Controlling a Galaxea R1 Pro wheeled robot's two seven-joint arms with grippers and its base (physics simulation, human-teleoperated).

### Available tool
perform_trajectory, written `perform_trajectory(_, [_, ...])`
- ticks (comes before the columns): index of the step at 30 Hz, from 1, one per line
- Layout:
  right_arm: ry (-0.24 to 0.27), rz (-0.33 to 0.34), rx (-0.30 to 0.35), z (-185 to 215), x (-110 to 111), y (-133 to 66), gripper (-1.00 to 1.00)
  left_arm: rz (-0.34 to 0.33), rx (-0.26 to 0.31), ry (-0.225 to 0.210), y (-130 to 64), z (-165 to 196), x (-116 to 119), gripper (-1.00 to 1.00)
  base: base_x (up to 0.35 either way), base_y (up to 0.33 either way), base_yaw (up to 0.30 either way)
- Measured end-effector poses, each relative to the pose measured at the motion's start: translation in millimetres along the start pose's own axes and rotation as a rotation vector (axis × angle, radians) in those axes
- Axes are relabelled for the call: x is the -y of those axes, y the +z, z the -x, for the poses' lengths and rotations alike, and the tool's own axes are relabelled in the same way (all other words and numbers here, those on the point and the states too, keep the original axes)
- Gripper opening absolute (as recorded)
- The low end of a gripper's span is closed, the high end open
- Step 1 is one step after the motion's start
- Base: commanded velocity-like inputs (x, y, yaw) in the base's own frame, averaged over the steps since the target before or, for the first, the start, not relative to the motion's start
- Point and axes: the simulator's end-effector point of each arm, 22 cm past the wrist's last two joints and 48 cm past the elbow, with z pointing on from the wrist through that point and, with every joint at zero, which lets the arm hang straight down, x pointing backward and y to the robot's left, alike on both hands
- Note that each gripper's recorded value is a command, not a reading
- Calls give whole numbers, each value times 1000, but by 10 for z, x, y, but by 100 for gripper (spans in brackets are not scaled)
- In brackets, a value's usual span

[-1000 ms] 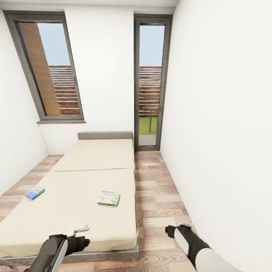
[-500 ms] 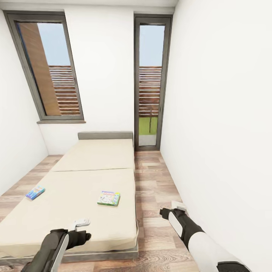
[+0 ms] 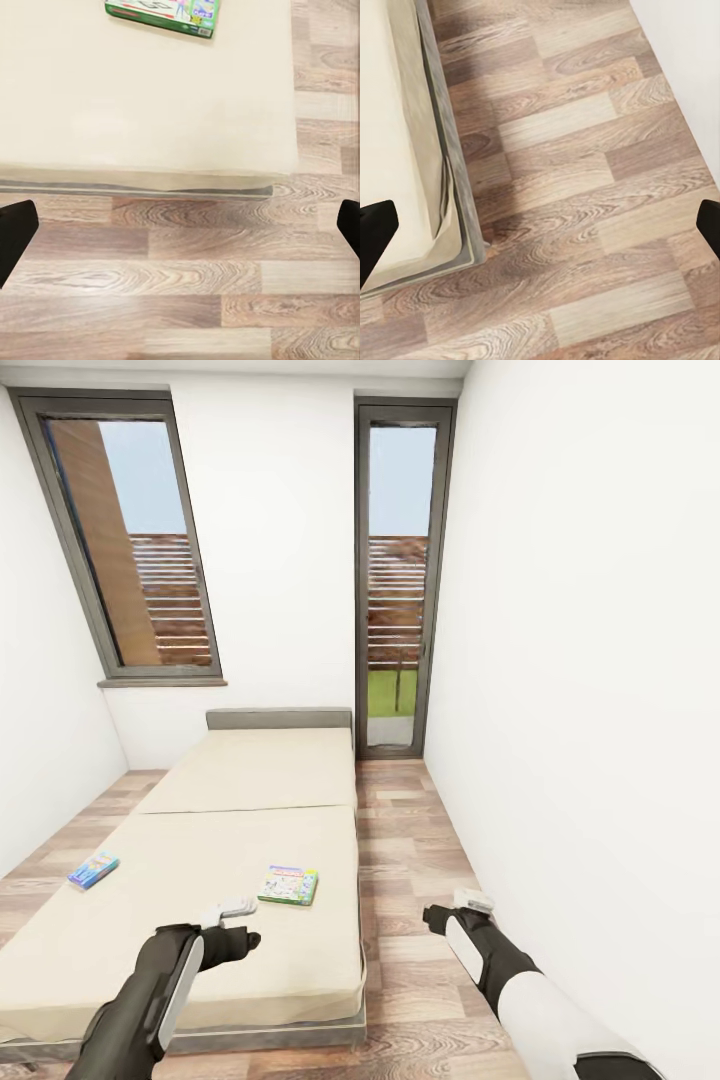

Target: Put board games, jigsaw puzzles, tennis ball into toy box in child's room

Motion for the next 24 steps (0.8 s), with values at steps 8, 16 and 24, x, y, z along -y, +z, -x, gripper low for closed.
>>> perform_trajectory(8, [-7, 3, 2, -1, -32, -8, 100, -12, 4, 7, 9, 3, 64, 100, 33, -22, 0])
perform_trajectory(16, [-9, 6, 2, -4, -48, -11, 100, -18, 11, 12, 14, 11, 115, 100, 166, -91, 0])
perform_trajectory(24, [-10, 7, 2, -5, -54, -9, 100, -15, 12, 15, 17, 14, 118, 100, 39, -21, 0])
